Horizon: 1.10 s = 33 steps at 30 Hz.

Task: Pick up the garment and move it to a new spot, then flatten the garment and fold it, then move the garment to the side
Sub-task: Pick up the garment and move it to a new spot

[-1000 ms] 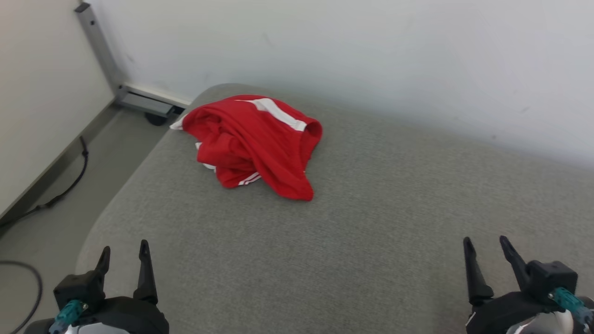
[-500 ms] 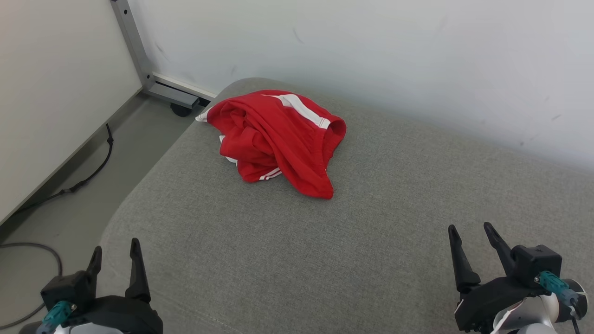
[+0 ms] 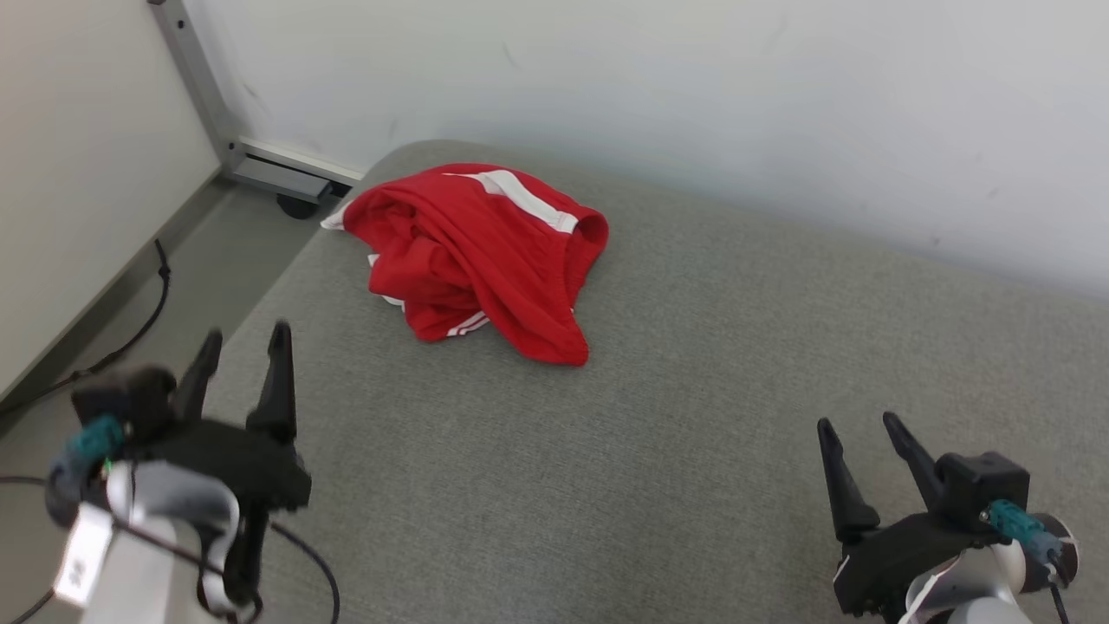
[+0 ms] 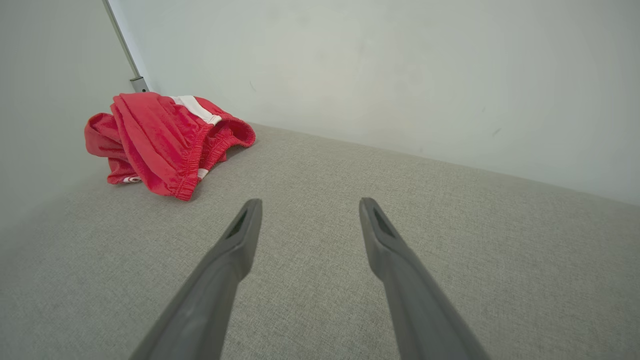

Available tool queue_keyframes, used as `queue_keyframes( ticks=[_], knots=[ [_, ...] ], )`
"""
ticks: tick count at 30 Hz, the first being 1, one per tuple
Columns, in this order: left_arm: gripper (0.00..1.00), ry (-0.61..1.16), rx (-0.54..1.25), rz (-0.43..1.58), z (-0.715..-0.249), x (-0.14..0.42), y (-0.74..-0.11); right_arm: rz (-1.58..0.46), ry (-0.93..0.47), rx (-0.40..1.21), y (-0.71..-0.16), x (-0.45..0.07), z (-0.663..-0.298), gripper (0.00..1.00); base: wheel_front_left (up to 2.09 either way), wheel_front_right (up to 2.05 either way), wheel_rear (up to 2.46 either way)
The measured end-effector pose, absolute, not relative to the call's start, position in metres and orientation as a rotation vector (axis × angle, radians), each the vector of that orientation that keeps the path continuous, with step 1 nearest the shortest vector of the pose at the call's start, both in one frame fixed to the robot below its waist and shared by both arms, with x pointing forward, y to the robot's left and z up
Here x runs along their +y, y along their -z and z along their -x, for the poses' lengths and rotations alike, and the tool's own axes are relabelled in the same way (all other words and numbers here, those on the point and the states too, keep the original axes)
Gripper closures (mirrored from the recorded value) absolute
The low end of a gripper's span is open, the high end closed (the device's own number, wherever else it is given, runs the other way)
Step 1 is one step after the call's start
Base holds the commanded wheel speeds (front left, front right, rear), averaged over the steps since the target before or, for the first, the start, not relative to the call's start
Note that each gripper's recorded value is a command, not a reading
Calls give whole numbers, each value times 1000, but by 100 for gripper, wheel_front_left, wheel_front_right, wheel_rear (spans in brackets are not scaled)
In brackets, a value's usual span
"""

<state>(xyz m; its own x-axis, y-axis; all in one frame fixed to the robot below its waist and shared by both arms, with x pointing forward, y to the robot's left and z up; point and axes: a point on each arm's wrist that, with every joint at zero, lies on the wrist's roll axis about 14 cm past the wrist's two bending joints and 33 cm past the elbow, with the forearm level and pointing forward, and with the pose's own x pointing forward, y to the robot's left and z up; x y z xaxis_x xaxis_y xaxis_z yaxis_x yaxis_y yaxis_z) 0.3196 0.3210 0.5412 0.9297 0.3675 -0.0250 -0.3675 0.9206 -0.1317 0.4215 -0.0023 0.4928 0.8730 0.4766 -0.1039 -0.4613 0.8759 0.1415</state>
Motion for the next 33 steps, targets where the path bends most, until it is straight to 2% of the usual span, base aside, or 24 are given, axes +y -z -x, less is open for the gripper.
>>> queue_keyframes(
  ticks=[6, 15, 24, 33],
  knots=[
    [0, -299, -38, 108, -372, 324, -582, -120, -452, 123, -496, -17, -434, 0, 0, 0, 0],
    [0, -215, 37, 191, -445, 317, -597, -109, -372, 137, -486, -51, -453, 0, 0, 0, 0],
    [0, -162, 217, 149, -506, 308, -576, -94, -319, 167, -471, -77, -472, 0, 0, 0, 0],
    [0, -149, 491, 105, -533, 304, -514, -80, -268, 183, -460, -101, -488, 0, 0, 0, 0]
  ],
)
